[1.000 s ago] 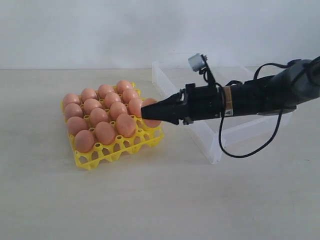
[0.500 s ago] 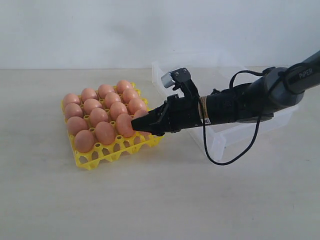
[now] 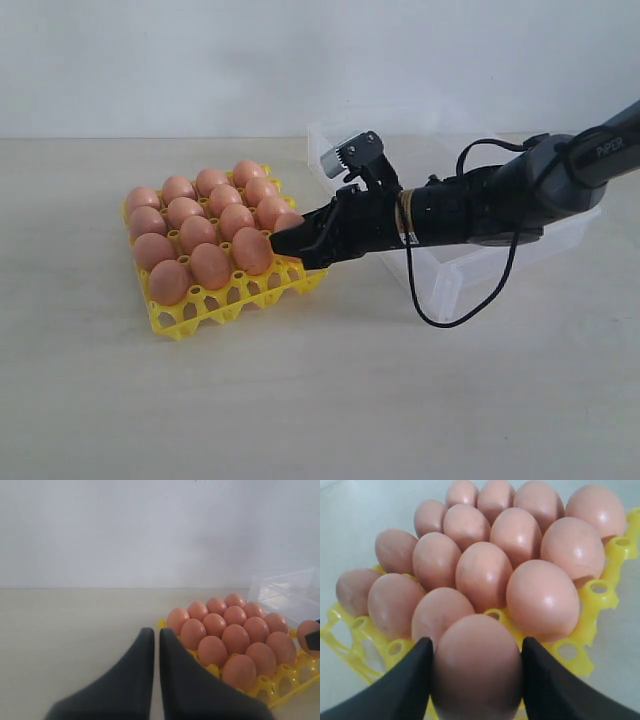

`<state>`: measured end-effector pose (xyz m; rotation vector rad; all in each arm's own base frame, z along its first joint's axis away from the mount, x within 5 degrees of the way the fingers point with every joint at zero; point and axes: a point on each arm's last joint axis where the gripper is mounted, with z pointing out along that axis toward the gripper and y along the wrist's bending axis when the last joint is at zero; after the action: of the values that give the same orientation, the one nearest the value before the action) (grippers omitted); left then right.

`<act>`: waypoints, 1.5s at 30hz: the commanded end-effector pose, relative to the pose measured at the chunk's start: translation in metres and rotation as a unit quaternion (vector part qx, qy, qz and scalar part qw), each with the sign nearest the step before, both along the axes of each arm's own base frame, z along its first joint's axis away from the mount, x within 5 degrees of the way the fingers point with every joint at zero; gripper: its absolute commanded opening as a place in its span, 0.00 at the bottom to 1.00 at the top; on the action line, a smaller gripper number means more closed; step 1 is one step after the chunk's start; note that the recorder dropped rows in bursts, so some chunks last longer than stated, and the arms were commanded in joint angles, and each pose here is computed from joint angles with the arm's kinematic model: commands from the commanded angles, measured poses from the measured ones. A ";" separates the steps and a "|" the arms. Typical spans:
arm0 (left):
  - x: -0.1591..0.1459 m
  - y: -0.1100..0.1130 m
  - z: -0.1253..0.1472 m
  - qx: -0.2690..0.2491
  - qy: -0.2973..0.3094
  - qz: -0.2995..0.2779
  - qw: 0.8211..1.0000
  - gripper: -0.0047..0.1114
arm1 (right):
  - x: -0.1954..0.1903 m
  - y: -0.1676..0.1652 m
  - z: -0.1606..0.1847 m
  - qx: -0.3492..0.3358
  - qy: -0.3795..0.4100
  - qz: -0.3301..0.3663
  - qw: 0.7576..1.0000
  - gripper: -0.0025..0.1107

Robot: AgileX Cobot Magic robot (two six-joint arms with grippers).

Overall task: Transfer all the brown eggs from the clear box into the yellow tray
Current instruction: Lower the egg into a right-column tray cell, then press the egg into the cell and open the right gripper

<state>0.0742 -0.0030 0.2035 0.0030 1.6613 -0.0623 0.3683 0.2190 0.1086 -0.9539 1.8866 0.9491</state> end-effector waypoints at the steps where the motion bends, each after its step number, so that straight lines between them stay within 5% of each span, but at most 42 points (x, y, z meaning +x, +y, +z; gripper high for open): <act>1: 0.000 0.000 -0.001 0.000 -0.002 -0.001 1.000 0.07 | 0.002 -0.001 -0.011 -0.005 0.018 -0.019 1.000 0.02; 12: 0.000 0.000 -0.001 0.000 -0.002 -0.001 1.000 0.07 | 0.003 -0.002 -0.021 -0.006 0.032 -0.029 0.999 0.03; 24: 0.000 0.000 -0.001 0.000 -0.002 -0.001 1.000 0.07 | 0.002 -0.002 -0.021 -0.009 0.033 -0.023 0.999 0.52; 45: 0.000 0.000 -0.001 0.000 -0.002 -0.001 1.000 0.07 | 0.002 -0.001 0.023 0.013 -0.007 -0.021 1.000 0.52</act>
<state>0.0742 -0.0030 0.2035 0.0030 1.6613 -0.0623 0.3711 0.2208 0.1217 -0.8920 1.8853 0.9502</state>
